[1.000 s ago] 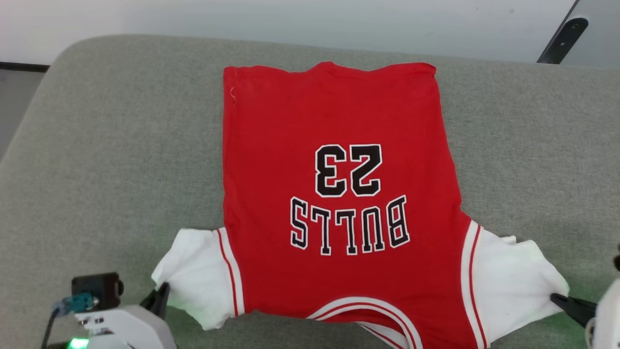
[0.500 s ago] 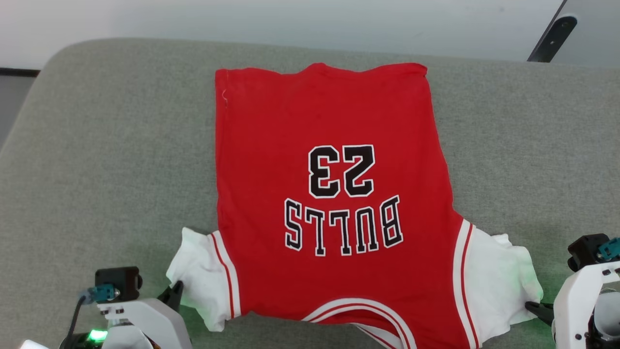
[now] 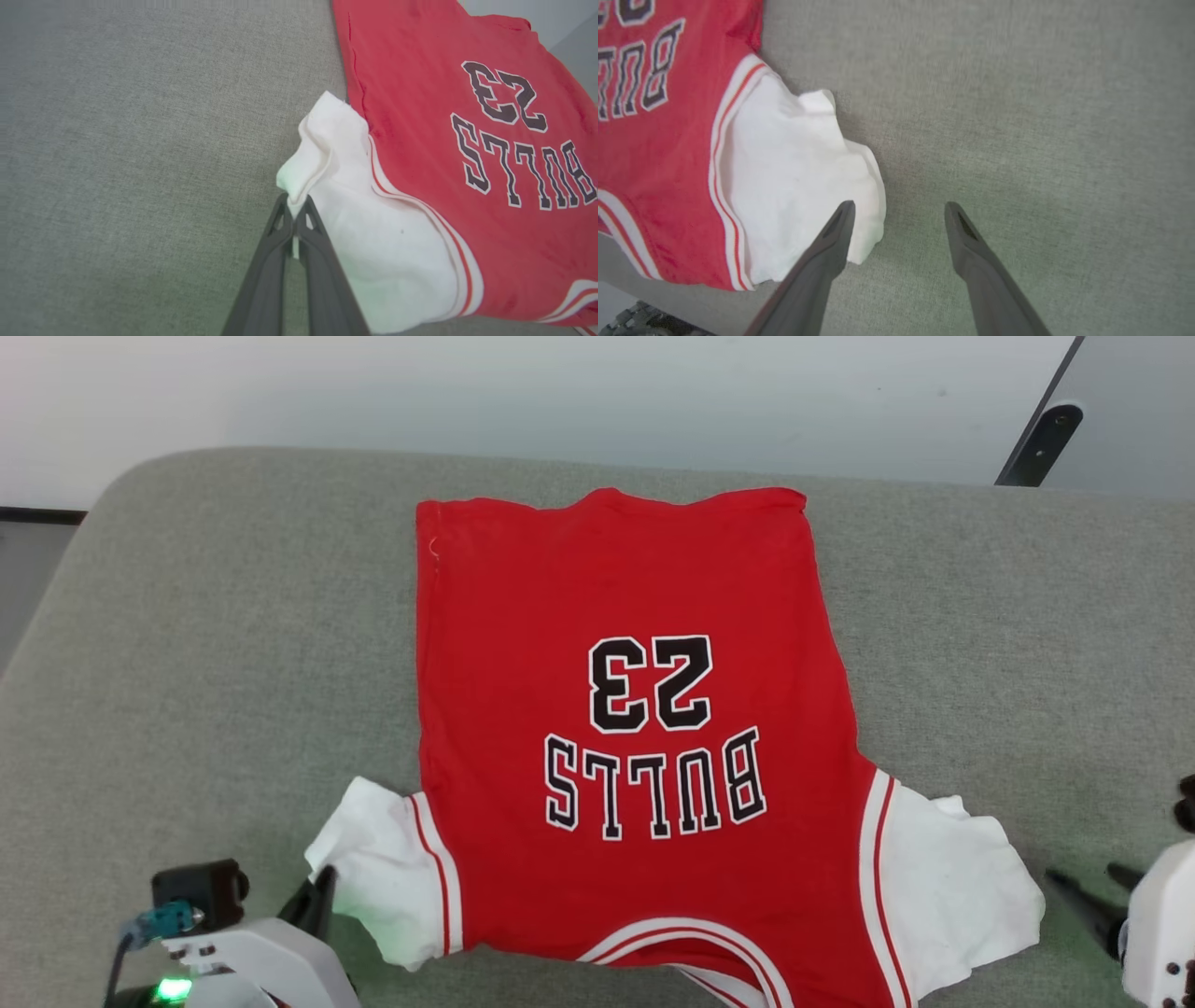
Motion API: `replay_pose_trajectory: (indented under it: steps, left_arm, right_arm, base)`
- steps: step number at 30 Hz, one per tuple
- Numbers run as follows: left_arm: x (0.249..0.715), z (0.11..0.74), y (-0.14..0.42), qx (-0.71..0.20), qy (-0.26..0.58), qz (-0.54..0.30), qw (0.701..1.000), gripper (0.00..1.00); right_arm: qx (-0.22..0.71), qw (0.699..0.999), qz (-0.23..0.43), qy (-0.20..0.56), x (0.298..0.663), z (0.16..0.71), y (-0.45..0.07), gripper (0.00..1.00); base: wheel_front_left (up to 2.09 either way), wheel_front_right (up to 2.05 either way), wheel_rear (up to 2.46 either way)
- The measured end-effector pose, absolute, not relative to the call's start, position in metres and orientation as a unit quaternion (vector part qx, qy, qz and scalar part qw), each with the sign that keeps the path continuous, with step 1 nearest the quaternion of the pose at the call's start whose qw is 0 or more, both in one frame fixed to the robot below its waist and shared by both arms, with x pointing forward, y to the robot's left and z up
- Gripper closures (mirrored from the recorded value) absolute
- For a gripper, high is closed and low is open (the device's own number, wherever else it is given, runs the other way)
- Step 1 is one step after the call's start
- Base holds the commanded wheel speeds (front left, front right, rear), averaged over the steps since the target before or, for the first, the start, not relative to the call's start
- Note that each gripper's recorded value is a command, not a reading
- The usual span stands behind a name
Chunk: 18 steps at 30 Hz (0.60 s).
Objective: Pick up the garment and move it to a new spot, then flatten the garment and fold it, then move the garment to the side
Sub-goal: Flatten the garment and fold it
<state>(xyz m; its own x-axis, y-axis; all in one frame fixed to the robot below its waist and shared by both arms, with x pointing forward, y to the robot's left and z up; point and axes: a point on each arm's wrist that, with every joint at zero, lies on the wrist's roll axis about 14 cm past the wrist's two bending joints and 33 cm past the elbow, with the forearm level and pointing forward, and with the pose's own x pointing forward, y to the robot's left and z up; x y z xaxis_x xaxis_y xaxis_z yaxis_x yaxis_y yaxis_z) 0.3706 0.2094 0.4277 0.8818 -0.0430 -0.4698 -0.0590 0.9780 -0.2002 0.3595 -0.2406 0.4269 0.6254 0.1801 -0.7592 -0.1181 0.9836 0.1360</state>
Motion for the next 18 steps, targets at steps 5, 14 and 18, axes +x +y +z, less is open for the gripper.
replay_pose_trajectory:
  steps: [5, 14, 18]
  left_arm:
    - [0.372, 0.432, 0.213, -0.110, 0.225, 0.013, 0.968, 1.00]
    - [0.380, 0.442, 0.215, -0.119, 0.191, 0.020, 0.974, 1.00]
    - [0.380, 0.445, 0.215, -0.125, 0.181, 0.026, 0.975, 1.00]
  right_arm:
    - [0.036, 0.941, 0.089, 0.326, 0.375, 0.461, -0.232, 0.00]
    - [0.026, 0.967, 0.168, 0.191, 0.402, 0.496, -0.177, 0.00]
    - [0.015, 0.967, 0.202, 0.156, 0.415, 0.503, -0.153, 0.00]
  base:
    - [0.00, 0.00, 0.00]
    - [0.00, 0.00, 0.00]
    - [0.00, 0.00, 0.00]
